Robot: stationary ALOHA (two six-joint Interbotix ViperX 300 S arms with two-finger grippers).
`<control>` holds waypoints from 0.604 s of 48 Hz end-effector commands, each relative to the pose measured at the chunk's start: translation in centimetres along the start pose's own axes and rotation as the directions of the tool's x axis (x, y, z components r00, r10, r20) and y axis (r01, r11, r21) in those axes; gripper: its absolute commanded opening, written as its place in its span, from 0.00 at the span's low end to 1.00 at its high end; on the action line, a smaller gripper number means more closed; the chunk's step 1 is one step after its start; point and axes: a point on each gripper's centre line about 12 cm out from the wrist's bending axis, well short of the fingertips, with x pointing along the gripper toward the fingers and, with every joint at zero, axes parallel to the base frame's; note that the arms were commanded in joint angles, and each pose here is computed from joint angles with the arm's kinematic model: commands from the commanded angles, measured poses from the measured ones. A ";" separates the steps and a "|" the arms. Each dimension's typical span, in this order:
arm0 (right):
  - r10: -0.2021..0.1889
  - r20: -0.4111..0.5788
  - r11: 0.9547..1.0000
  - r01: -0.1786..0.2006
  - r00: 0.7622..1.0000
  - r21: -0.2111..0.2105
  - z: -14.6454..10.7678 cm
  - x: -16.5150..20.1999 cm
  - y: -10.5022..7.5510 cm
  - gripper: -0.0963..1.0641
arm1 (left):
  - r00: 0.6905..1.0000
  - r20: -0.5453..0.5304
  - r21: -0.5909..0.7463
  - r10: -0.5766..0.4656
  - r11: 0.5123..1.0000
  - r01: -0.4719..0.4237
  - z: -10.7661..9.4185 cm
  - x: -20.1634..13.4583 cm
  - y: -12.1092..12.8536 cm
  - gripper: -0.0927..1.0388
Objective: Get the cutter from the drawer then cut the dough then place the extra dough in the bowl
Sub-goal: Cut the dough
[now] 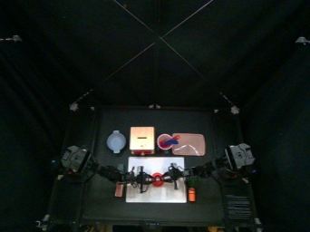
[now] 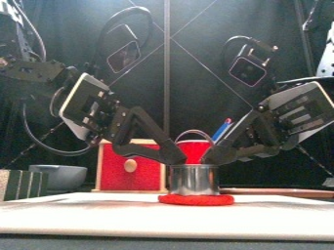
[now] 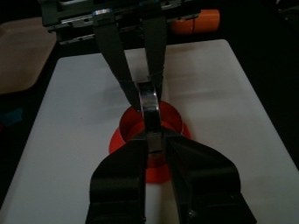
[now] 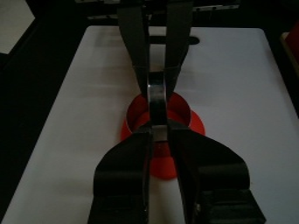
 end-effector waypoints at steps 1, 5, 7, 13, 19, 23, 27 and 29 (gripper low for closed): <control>-0.003 -0.006 1.000 0.003 1.000 0.005 0.3 0.0 -0.1 0.49 | 1.000 0.016 -0.014 0.012 1.000 -0.012 1.0 0.0 0.6 0.56; -0.005 -0.035 1.000 0.005 0.999 0.009 -0.3 0.1 -0.1 0.49 | 1.000 -0.001 -0.016 0.012 1.000 -0.012 0.6 0.1 0.7 0.56; -0.006 -0.047 1.000 0.006 0.999 0.009 -0.6 0.2 -0.1 0.49 | 1.000 -0.008 -0.016 0.010 1.000 -0.010 0.4 0.1 0.7 0.56; -0.011 -0.084 1.000 0.012 0.996 0.019 -1.7 0.5 -0.2 0.49 | 0.999 -0.036 -0.012 0.012 1.000 -0.013 -0.6 0.4 0.7 0.56; -0.030 -0.116 0.999 0.034 0.993 0.036 -2.8 0.8 -0.5 0.49 | 0.997 -0.076 -0.011 0.014 1.000 -0.015 -2.1 0.7 0.7 0.56; -0.041 -0.133 0.998 0.047 0.990 0.046 -3.4 0.8 -0.6 0.49 | 0.994 -0.105 -0.022 0.012 1.000 -0.014 -3.1 1.0 0.5 0.56; -0.054 -0.152 0.996 0.063 0.987 0.057 -4.0 0.8 -0.8 0.49 | 0.991 -0.137 -0.040 0.001 0.999 -0.007 -3.7 1.2 0.3 0.56; -0.061 -0.159 0.995 0.072 0.985 0.064 -4.2 0.8 -0.9 0.49 | 0.988 -0.153 -0.044 -0.004 0.999 -0.003 -4.0 1.2 0.2 0.56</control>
